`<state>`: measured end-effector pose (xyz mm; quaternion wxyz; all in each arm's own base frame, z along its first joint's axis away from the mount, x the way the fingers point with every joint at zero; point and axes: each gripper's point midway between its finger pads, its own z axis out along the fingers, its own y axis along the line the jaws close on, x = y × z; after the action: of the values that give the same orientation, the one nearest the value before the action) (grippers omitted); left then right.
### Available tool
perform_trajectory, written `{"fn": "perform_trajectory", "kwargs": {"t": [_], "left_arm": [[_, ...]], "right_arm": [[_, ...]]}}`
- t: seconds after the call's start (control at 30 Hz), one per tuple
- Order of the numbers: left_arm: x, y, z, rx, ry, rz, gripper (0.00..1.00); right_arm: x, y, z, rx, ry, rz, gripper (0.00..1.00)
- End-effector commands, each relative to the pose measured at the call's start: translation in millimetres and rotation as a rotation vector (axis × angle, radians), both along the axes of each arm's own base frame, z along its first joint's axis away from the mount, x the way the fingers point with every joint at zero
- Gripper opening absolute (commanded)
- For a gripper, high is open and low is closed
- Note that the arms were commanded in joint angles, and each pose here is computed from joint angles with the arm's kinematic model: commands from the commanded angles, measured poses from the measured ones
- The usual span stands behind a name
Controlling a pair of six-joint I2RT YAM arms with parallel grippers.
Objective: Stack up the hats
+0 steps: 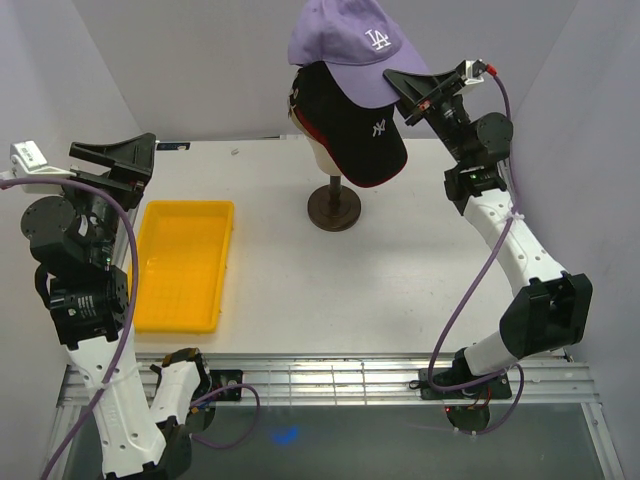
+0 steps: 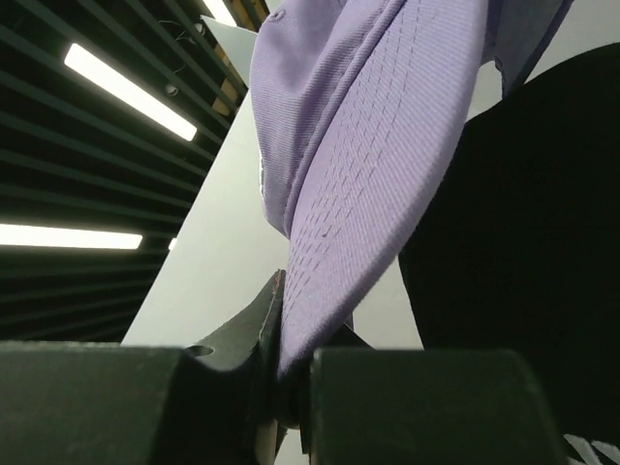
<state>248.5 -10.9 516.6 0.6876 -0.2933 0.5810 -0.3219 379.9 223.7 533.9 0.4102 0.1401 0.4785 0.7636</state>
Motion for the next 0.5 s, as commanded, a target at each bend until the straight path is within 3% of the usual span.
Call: {"fn": "perform_trajectory", "kwargs": {"t": [0.0,0.47], "left_arm": [[1,-3,2,0.005,-0.009,-0.019,0.84],[5,-4,-3,0.006,0.000,-0.025,0.84]], "right_arm": [[-22,-8,42,0.041,-0.155,0.009,0.08],[-34,-17,5,0.046,-0.098,0.029,0.08]]}}
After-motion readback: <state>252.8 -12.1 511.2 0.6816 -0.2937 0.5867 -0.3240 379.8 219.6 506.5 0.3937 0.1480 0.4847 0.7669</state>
